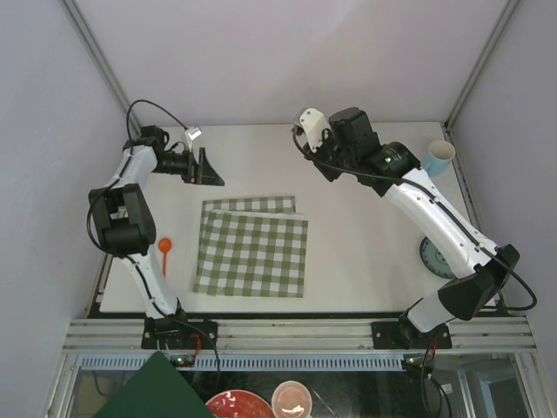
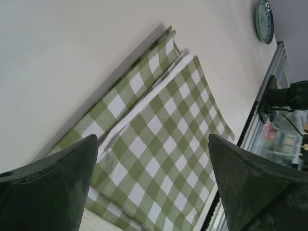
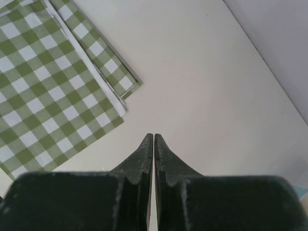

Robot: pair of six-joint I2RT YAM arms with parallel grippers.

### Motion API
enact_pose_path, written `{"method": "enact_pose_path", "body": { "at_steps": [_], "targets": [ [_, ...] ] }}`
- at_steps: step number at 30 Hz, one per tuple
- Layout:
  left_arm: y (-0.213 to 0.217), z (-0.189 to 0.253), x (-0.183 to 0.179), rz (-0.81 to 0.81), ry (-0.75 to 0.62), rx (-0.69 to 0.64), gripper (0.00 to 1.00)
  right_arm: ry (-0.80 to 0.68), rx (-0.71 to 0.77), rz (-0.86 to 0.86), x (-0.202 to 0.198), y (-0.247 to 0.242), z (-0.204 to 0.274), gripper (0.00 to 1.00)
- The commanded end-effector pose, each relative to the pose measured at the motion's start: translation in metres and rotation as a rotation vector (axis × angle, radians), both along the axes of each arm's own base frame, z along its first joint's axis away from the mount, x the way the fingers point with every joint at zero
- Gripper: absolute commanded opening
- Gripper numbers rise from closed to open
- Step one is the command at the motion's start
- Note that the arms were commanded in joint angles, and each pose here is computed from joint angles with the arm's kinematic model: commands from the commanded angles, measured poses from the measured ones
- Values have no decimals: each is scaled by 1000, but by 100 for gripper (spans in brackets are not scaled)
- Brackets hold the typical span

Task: Set the dinner table for one person
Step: Flatten out the napkin at the center of the board.

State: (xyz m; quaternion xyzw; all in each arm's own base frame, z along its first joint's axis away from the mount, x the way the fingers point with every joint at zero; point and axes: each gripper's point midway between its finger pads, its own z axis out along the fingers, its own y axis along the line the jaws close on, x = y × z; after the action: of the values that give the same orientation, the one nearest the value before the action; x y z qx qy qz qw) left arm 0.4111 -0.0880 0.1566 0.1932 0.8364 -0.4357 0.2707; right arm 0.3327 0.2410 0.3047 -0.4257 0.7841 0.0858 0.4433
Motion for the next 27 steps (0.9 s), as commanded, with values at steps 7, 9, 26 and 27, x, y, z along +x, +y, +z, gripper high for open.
{"method": "enact_pose_path", "body": {
  "at_steps": [7,9,26,27],
  "targets": [
    [5,-25,-14,-62,64,89,100,-7,47,39,-7,13,15,1],
    [10,-32,-9,-52,58,134,100,1,49,52,-8,17,15,1],
    [43,-89,10,6,138,456,100,7,21,94,-23,22,17,0],
    [43,-92,10,1,148,466,100,6,17,96,-24,22,17,0]
  ]
}}
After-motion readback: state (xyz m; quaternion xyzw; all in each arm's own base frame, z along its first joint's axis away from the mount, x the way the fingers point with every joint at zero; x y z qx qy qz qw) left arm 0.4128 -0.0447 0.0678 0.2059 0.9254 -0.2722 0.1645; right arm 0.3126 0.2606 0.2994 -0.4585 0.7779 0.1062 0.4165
